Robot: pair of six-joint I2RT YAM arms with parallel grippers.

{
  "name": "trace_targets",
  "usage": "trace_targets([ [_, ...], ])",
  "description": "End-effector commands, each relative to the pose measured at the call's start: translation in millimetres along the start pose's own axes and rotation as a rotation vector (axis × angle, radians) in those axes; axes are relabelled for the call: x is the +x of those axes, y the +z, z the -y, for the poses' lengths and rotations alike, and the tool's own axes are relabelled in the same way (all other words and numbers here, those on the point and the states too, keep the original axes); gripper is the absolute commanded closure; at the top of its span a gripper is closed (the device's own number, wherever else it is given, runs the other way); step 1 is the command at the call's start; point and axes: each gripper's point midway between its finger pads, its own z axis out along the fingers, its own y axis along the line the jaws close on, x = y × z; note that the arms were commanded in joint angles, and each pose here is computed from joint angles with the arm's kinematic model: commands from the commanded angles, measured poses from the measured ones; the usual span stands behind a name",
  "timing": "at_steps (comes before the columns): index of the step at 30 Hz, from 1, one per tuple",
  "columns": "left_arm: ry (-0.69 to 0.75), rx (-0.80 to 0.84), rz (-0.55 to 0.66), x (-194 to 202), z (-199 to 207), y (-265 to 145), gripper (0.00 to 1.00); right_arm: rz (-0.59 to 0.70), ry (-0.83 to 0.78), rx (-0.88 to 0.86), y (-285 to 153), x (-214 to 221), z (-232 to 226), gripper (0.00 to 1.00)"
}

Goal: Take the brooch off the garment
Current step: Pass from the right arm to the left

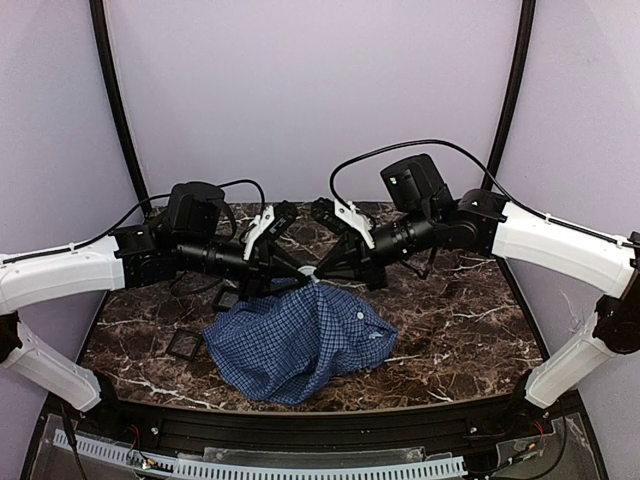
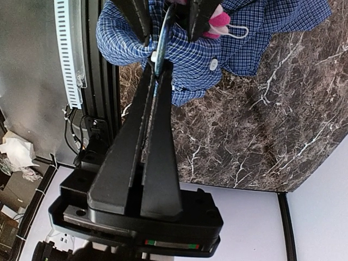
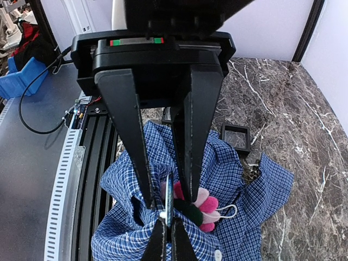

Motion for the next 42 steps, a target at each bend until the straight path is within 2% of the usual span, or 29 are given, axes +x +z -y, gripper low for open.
trace_targets([
  [1, 0.009, 0.002, 0.011, -9, 0, -4, 0.72, 0.038, -0.036, 0.000, -12, -17, -3, 1.00],
  [5, 0.014, -0.012, 0.020, -11, -1, -7, 0.68, 0.036, -0.038, 0.003, -12, -15, -2, 1.00],
  [8, 0.023, -0.019, 0.034, -14, -1, -11, 0.70, 0.040, -0.041, 0.004, -13, -15, -3, 1.00],
  [16, 0.017, -0.001, 0.028, -11, 1, -8, 0.86, 0.045, -0.037, -0.002, -13, -17, -4, 1.00],
  [20, 0.016, 0.006, 0.027, -10, 2, -7, 0.97, 0.046, -0.037, -0.004, -13, -16, -4, 1.00],
  [23, 0.022, 0.004, 0.039, -13, 2, -8, 0.99, 0.055, -0.036, -0.003, -14, -18, -5, 0.99],
  [30, 0.014, -0.026, 0.102, -21, 1, -15, 0.99, 0.115, -0.036, 0.011, -26, -24, -11, 0.67],
  [34, 0.014, -0.050, 0.189, -37, 1, -25, 0.99, 0.171, -0.008, 0.048, -34, -29, -11, 0.30],
  [36, 0.012, -0.055, 0.232, -43, 2, -31, 0.99, 0.204, 0.013, 0.065, -39, -29, -12, 0.18],
  [38, 0.005, -0.054, 0.275, -50, 5, -38, 0.99, 0.245, 0.044, 0.096, -44, -31, -10, 0.13],
  [42, 0.009, -0.039, 0.361, -63, 14, -52, 0.99, 0.335, 0.149, 0.168, -52, -38, 3, 0.09],
])
